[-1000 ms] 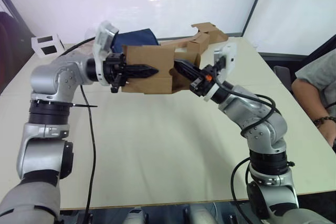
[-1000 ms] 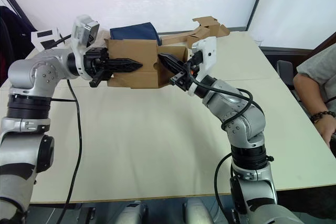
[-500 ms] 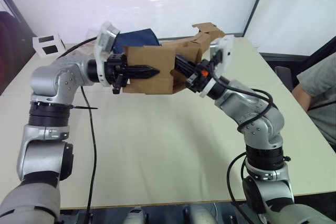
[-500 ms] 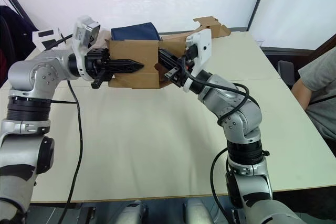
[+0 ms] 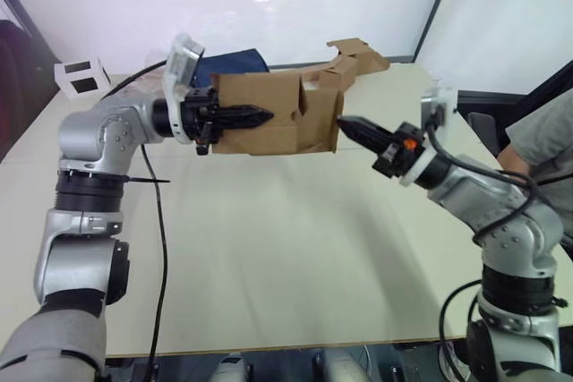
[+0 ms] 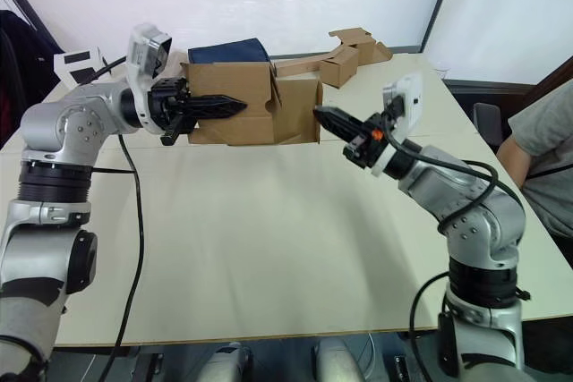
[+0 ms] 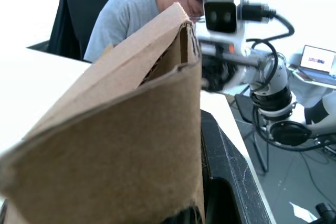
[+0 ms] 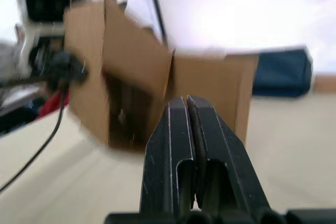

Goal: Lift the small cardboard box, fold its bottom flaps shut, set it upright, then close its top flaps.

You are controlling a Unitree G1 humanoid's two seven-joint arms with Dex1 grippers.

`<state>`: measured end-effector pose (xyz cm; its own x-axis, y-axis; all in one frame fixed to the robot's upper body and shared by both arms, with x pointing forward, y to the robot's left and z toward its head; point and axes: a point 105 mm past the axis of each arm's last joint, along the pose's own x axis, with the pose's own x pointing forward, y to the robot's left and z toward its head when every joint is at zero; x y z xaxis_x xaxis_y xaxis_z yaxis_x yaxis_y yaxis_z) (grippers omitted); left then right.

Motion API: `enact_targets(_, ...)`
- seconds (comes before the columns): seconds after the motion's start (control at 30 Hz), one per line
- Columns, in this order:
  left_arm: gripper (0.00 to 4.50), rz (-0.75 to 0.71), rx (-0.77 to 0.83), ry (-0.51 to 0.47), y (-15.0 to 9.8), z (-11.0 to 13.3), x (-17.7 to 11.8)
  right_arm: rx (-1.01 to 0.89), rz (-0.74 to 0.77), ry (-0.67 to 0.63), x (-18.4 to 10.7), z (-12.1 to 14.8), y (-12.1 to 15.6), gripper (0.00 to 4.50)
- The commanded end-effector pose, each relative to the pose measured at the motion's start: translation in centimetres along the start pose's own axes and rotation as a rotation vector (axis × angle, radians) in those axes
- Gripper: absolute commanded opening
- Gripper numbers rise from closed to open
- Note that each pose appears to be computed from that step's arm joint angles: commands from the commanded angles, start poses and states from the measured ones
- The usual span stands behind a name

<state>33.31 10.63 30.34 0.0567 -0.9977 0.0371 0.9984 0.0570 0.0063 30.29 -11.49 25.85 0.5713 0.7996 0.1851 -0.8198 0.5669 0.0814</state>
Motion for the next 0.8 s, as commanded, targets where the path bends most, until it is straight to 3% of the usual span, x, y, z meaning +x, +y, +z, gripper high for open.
enact_targets(0.03,0.00,-0.017,0.081,-0.038,-0.6,2.3,-0.1,-0.004,0.089,0.055,-0.2,-1.4,2.2,0.04)
enact_targets(0.2,0.00,-0.044,0.091,-0.035,-1.2,2.7,0.1,-0.063,0.047,0.102,0.9,-3.1,1.7,0.04)
enact_targets(0.43,0.00,-0.069,0.079,-0.005,-1.8,2.4,0.1,-0.073,0.027,0.006,2.2,-1.9,0.9,0.04)
enact_targets(0.8,0.00,-0.065,0.066,0.003,-1.8,1.6,0.0,-0.004,0.101,-0.059,2.9,-1.0,2.1,0.04)
